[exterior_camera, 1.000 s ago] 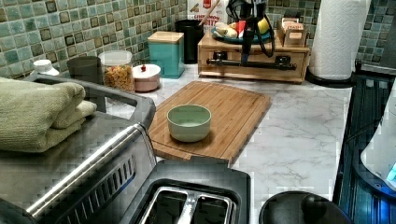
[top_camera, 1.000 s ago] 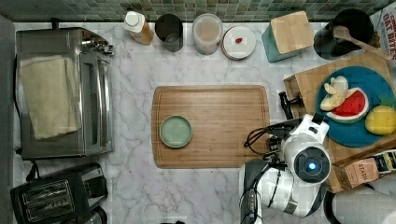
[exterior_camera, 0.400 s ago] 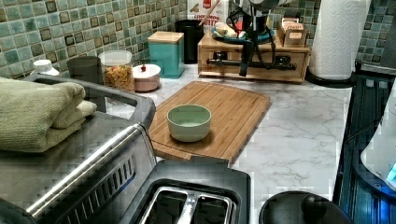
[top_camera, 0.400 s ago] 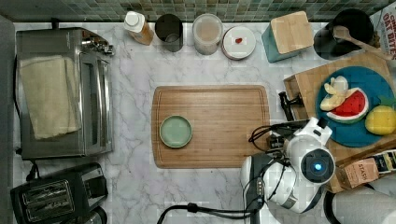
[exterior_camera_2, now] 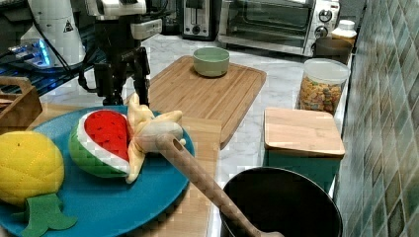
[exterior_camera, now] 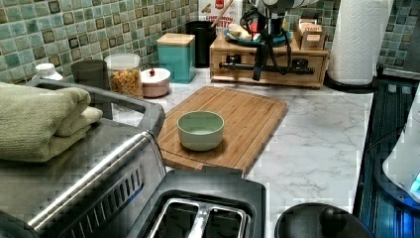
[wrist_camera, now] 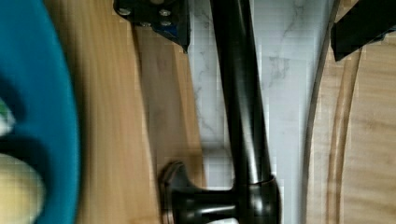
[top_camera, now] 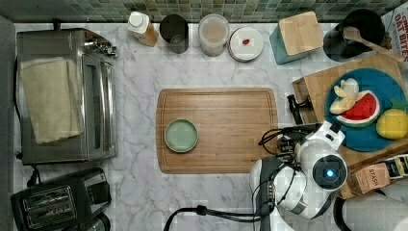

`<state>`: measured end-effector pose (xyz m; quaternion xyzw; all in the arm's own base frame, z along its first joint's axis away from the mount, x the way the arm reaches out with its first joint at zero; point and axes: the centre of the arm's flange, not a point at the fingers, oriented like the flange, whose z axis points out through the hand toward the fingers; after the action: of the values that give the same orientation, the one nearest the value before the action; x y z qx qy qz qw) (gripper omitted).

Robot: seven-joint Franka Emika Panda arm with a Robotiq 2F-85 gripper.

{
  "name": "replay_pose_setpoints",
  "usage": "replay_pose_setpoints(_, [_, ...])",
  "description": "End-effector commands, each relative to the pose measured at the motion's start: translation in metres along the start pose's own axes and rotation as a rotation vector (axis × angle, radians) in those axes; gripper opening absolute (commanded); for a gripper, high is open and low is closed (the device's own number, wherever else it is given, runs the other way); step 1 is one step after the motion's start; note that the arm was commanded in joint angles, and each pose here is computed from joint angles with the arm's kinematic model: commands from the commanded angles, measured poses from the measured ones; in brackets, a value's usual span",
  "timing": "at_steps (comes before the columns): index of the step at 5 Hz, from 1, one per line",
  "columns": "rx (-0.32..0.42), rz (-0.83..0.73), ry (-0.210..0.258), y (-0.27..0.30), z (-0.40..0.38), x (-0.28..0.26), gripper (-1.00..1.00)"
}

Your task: Open the drawer.

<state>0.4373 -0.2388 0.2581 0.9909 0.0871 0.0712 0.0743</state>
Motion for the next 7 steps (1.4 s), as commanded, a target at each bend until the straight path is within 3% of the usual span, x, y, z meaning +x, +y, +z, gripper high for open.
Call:
replay_pose_setpoints(1, [0.045, -0.172, -0.049, 0.004, 0.036, 0.008, 1.0])
replay_pose_setpoints(2, [0.049, -0.199, -0.077, 0.007, 0.033, 0.008, 1.0])
replay_pose_setpoints(3, [0.105, -0.261, -0.102, -0.004, 0.026, 0.011, 1.0])
replay_pose_setpoints(4, [0.101, -0.243, -0.103, -0.035, 0.01, 0.01, 1.0])
replay_pose_setpoints(5, [0.179, -0.276, -0.117, -0.057, 0.013, 0.011, 1.0])
replay_pose_setpoints(6, [0.198, -0.227, -0.117, -0.101, 0.003, 0.004, 1.0])
replay_pose_setpoints(7, [0.207, -0.235, -0.15, -0.14, -0.011, 0.0, 1.0])
